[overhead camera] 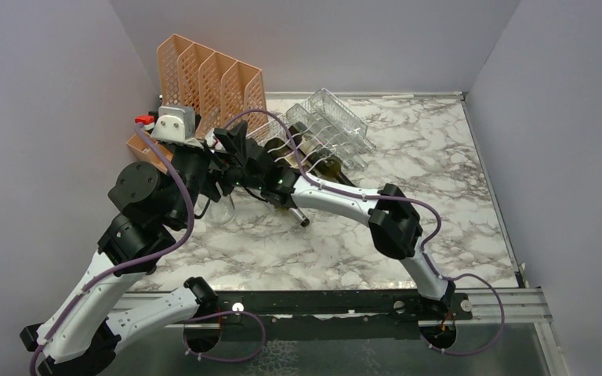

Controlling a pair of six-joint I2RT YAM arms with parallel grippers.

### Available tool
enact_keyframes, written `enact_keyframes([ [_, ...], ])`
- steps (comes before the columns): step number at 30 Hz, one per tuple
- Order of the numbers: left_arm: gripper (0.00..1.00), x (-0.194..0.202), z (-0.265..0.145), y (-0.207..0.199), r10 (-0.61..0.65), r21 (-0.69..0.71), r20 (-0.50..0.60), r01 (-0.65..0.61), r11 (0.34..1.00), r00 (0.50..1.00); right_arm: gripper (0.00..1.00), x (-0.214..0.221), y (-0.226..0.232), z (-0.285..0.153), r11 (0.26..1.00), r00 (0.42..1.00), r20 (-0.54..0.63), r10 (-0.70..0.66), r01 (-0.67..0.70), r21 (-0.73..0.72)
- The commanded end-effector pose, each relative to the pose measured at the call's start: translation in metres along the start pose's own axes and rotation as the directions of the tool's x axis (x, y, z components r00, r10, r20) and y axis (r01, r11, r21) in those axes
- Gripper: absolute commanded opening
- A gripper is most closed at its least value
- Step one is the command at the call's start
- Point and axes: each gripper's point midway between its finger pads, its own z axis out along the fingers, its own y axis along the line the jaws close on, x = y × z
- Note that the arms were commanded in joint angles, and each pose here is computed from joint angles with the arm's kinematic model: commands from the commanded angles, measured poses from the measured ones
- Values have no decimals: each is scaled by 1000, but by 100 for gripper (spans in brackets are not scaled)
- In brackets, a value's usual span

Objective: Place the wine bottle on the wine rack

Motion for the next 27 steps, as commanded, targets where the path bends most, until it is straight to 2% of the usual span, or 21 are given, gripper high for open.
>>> enact_keyframes([
  [1, 99, -10, -2, 5, -11, -23, 20, 11, 1000, 1000, 57, -11, 2, 14, 998, 997, 58, -55, 55, 6],
  [8, 99, -10, -2, 6, -5, -28, 14, 6, 1000, 1000, 19, -11, 3, 11, 993, 990, 82, -118, 116, 27],
  [13, 99, -7, -1, 4, -2, -23, 4, 2, 1000, 1000, 4, 2, 4, -1, 987, 985, 72, -159, 156, 45],
  [15, 99, -4, 1, 2, 1, -13, -3, -1, 1000, 1000, 1, 9, 6, -8, 986, 984, 69, -163, 160, 50],
  [21, 99, 4, 6, -4, 14, -1, -28, -14, 1000, 1000, 1, 26, 9, -38, 989, 988, 68, -137, 132, 62],
  [27, 99, 16, 10, -6, 15, -5, -59, -15, 1000, 998, 1, 64, 11, -65, 993, 996, -34, -79, 82, 79],
])
